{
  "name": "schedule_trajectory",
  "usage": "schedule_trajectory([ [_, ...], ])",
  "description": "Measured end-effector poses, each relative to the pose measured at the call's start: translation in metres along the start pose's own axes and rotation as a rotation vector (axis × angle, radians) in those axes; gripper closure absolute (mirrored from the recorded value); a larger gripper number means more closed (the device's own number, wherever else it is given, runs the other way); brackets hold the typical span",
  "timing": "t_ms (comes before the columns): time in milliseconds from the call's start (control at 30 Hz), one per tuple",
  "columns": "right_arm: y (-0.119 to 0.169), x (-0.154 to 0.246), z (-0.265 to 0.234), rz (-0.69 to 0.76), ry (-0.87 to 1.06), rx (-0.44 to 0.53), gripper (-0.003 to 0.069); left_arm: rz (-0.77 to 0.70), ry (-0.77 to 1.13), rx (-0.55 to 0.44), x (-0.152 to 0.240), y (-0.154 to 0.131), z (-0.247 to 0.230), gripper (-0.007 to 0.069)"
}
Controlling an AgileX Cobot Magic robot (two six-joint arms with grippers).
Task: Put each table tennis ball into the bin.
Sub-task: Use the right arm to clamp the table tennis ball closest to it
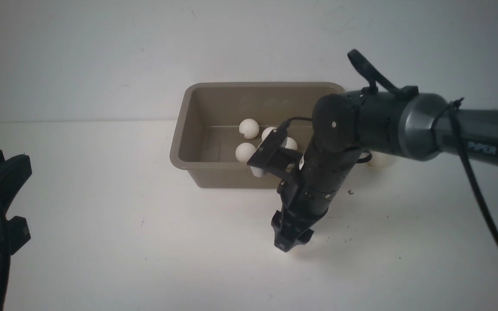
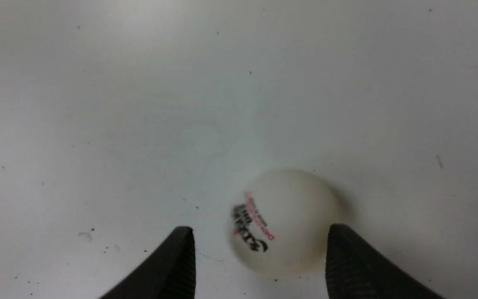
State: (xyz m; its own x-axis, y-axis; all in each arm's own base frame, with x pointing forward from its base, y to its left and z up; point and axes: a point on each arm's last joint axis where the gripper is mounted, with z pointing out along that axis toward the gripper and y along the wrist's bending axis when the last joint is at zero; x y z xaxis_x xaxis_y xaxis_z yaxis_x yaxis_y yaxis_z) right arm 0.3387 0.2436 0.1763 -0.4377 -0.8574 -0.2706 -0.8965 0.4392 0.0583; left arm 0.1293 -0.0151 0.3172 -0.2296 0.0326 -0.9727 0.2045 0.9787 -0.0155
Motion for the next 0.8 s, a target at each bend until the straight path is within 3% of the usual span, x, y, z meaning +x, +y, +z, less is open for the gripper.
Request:
schedule_trajectory([
  [533,-0.007,-0.001,0.022,0.001,-0.007,0.029,0.024,0.01,0.013,0.016,0.001,-0.001,0.0,0.043],
  [800,0.006,0.008,0.017,0.035,0.09,-0.105,0.0239,0.014,0.013,0.016,0.001,-0.001,0.0,0.043],
])
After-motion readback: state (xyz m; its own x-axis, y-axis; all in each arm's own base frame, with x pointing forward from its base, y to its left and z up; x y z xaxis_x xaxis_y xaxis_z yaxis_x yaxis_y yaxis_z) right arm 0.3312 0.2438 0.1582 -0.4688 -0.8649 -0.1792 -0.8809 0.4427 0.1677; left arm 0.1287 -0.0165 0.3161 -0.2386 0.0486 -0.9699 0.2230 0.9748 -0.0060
